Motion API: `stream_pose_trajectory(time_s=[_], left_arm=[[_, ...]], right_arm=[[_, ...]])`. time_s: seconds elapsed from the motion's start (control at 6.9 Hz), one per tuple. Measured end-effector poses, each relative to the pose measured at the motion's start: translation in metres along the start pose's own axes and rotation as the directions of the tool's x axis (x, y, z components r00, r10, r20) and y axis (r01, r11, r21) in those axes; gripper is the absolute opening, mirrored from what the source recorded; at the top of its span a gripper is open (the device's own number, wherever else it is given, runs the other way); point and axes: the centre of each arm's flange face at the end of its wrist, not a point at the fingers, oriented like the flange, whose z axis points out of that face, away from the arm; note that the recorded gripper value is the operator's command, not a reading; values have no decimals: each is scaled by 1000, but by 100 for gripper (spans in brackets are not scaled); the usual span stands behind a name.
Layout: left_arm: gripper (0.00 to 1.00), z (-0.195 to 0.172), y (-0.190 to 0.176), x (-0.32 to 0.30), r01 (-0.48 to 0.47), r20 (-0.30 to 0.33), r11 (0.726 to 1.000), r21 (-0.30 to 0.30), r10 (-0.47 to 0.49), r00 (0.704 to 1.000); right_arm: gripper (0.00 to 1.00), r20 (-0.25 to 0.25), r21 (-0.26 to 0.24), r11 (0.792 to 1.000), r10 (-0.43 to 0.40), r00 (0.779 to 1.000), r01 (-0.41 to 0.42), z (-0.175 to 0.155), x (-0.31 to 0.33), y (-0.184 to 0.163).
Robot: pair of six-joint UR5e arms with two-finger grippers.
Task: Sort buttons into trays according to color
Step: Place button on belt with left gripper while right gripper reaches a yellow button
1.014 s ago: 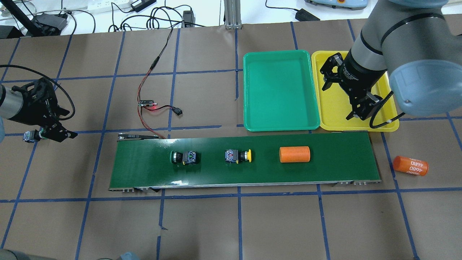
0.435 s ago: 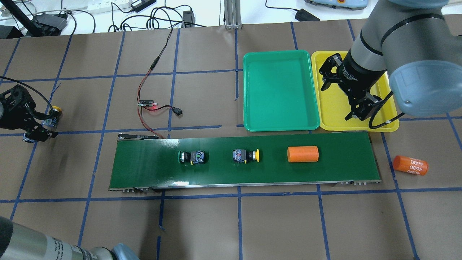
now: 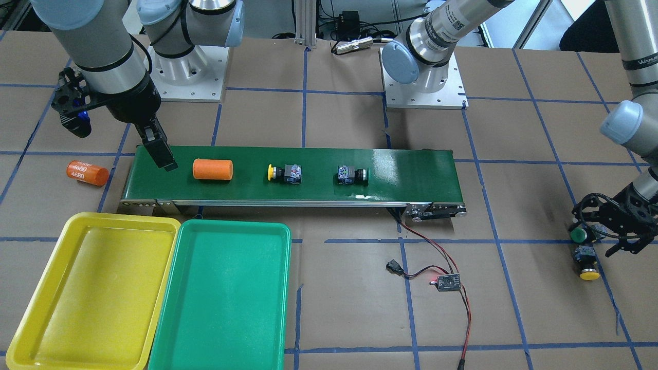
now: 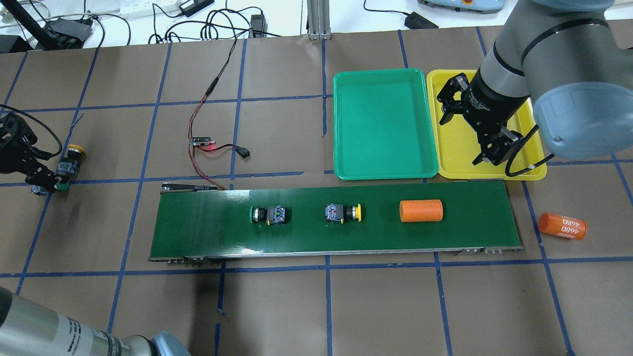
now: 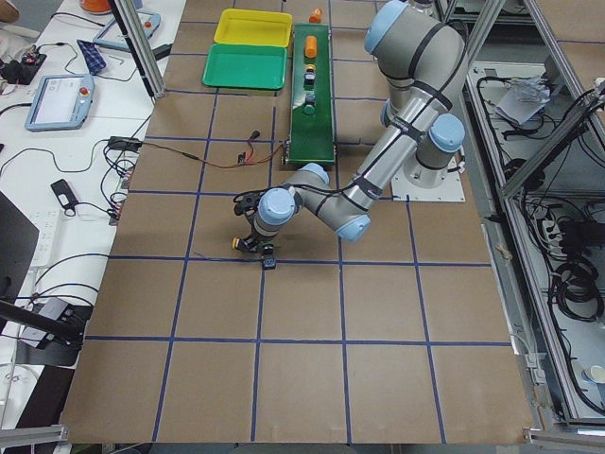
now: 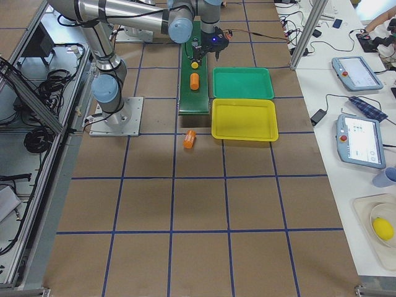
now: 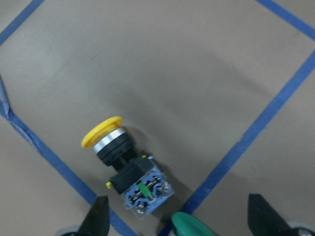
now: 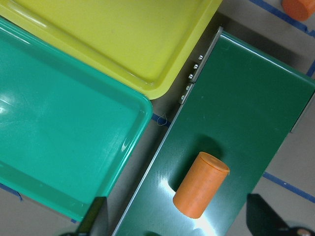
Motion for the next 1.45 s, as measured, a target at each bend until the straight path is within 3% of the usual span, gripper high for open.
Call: stream_pose_trajectory(time_s=[0.14, 0.29, 0.43, 0.72, 1.16, 1.45], left_arm=[[100, 8, 1, -2, 40, -9, 999, 1, -40, 999], [82, 15, 1, -3, 61, -18, 998, 2, -61, 998], [38, 19, 2, -4, 72, -24, 997, 4, -71, 997], [3, 22, 0, -4, 68, -26, 998, 8, -68, 997], [0, 18, -16, -2, 19, -21, 999, 27, -18, 1000], [0, -1, -62, 19, -61, -18, 997, 39, 62, 998]], right_arm=[[100, -10, -5, 1000, 25, 1000, -25, 6, 0, 8], [100, -15, -6, 998, 60, 998, -60, 14, -6, 25], [100, -10, -4, 996, 89, 996, -89, 23, -16, 43], [100, 12, -1, 989, 149, 989, -149, 44, -37, 73], [100, -30, -9, 974, 226, 974, -226, 87, -51, 102], [100, -57, -9, 972, 235, 970, -236, 112, -40, 111]])
